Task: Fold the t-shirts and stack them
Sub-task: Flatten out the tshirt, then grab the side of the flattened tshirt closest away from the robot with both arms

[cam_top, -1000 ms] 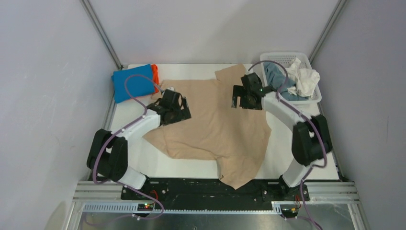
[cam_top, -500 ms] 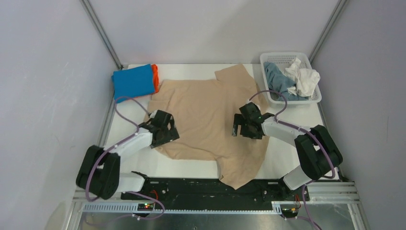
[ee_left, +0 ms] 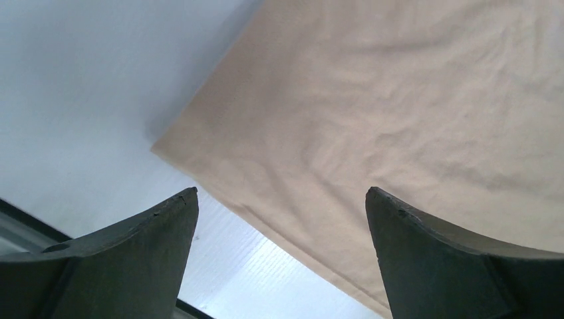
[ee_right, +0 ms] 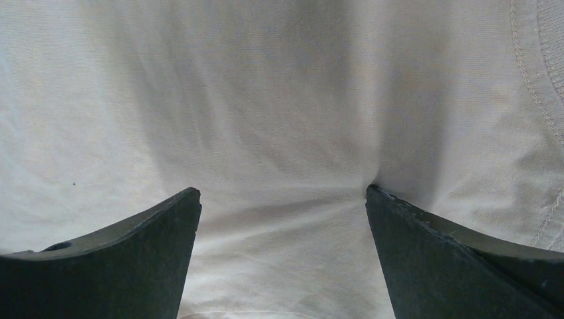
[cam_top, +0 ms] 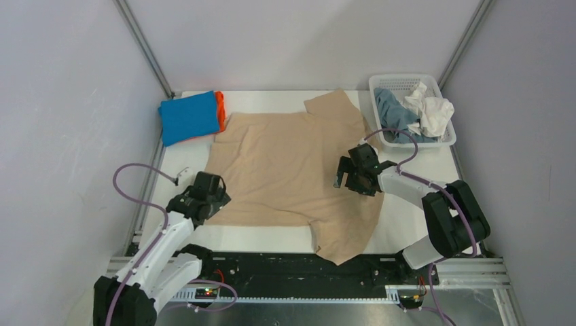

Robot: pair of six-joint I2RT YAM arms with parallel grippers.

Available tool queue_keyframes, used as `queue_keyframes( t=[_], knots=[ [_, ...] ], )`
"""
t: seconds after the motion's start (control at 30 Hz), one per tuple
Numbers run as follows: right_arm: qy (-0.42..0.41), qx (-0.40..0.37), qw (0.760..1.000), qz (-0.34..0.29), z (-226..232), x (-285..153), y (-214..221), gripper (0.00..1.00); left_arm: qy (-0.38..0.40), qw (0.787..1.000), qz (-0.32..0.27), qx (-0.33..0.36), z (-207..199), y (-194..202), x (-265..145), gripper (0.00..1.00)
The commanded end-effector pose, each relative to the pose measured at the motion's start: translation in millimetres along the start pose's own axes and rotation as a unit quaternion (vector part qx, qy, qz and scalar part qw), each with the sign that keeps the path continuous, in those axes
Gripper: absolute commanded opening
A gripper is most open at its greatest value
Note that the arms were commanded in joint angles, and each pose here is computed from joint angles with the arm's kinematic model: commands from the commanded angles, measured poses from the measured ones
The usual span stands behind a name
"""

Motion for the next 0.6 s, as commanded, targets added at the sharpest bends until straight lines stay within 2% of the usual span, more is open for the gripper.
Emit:
queue_keyframes(
  t=[0.0, 0.27, 0.37, 0.57],
  knots=[
    [0.040, -0.003, 0.999, 0.024, -23, 4, 18, 0.99, -0.060, 0.997, -0.038, -0.039, 28, -7, -4, 1.00],
    [0.029, -0.005, 0.999, 0.021, -21, 5, 17, 1.00, -0.105, 0.991, -0.036, -0.079, 46, 5, 4, 1.00],
    [0.023, -0.005, 0.999, 0.022, -18, 6, 17, 1.00, -0.122, 0.988, -0.037, -0.085, 52, 8, 9, 0.97],
    [0.025, -0.006, 0.999, 0.019, -19, 5, 16, 1.00, -0.116, 0.990, -0.017, -0.076, 39, 12, 18, 0.92]
  ],
)
Point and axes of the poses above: each gripper's point midway between its finger pads, its own x axis out along the fingers, its own z axis along the line the jaws close on, y = z × x, the point moved 2 cm from there along -x, back along the fingers, and after that the axes turned 3 degrees about -x, right-handed, at the moved point
